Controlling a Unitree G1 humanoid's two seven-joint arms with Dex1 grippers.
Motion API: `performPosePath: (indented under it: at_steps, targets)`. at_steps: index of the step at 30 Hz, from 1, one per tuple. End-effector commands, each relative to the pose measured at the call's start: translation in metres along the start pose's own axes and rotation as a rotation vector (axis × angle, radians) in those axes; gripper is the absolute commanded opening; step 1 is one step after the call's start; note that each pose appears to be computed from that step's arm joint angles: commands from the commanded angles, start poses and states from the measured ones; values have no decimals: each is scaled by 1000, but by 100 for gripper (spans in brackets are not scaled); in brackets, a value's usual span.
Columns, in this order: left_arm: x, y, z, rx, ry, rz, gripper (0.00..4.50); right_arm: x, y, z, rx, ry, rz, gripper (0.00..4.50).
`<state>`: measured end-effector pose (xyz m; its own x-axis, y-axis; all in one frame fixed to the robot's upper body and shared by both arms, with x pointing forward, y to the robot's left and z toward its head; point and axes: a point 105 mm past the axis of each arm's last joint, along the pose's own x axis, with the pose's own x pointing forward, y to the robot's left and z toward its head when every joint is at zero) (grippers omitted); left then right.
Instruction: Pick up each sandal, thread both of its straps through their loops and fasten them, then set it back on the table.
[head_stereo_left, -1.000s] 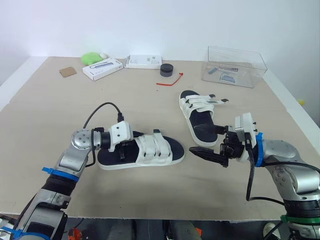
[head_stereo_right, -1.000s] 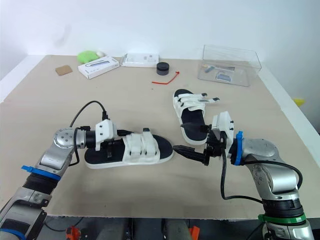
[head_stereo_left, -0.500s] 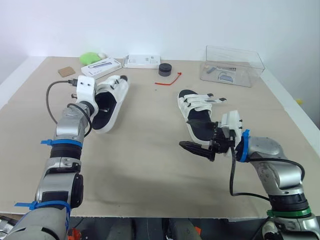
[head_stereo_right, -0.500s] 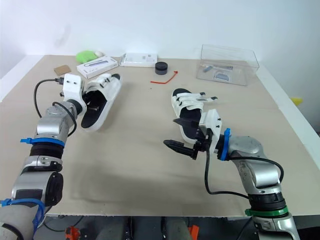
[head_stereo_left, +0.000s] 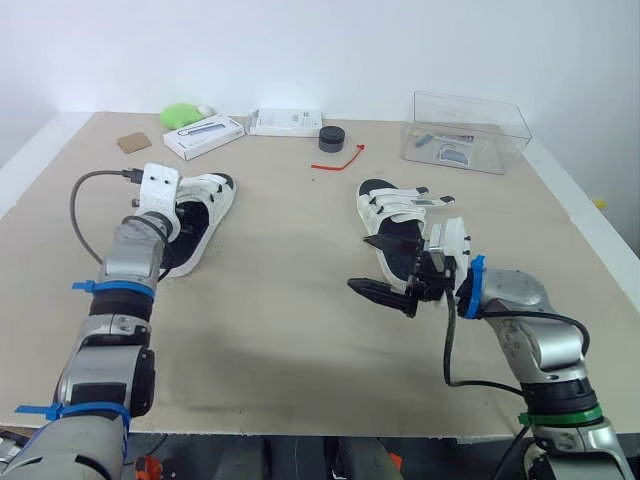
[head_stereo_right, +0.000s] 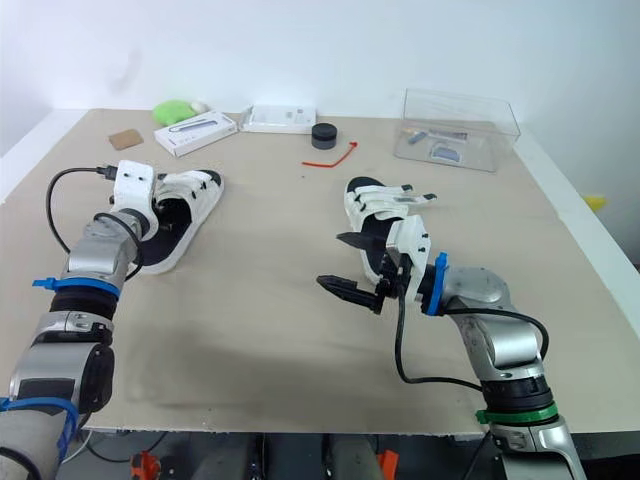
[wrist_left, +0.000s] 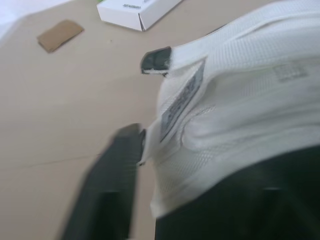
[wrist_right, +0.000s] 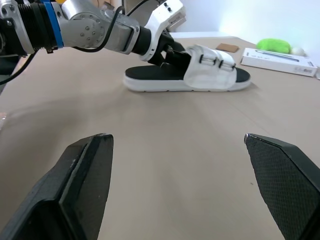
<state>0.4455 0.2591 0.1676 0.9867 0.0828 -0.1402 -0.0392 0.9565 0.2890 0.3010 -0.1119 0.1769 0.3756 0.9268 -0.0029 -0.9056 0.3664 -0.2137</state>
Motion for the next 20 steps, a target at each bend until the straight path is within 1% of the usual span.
performPosePath:
  at_steps: [1, 2, 5, 8, 9, 11, 13, 15, 17, 18, 20]
  targets:
    - [-14, 10, 30, 22, -104, -19, 425, 2, -2, 10, -49, -24, 13, 450]
    - [-22, 9, 35, 14, -133, -52, 447, 0, -5, 12, -51, -27, 6, 450]
    - [-49, 8, 47, -7, -200, -162, 447, -6, -10, 14, -58, -18, -18, 450]
    - [-79, 8, 45, 29, -223, -278, 447, -18, -14, 11, -53, 6, -53, 450]
    - [-91, 2, 45, 38, -245, -345, 447, -22, -14, 9, -50, 16, -61, 450]
    - [-124, -20, 46, 87, -303, -548, 447, -30, -11, 5, -41, 42, -69, 450]
    - [-148, -39, 36, 190, -317, -697, 447, -37, -5, -1, -29, 70, -70, 450]
    - [-166, -60, 16, 257, -268, -865, 447, -42, 1, -7, -4, 85, -68, 450]
    - [-184, -78, 0, 233, -223, -1037, 447, -47, 6, -15, 16, 109, -61, 450]
    - [-190, -82, -7, 232, -201, -1096, 447, -49, 7, -19, 16, 129, -56, 450]
    - [-195, -83, -16, 241, -171, -1147, 447, -53, 6, -24, 19, 150, -60, 450]
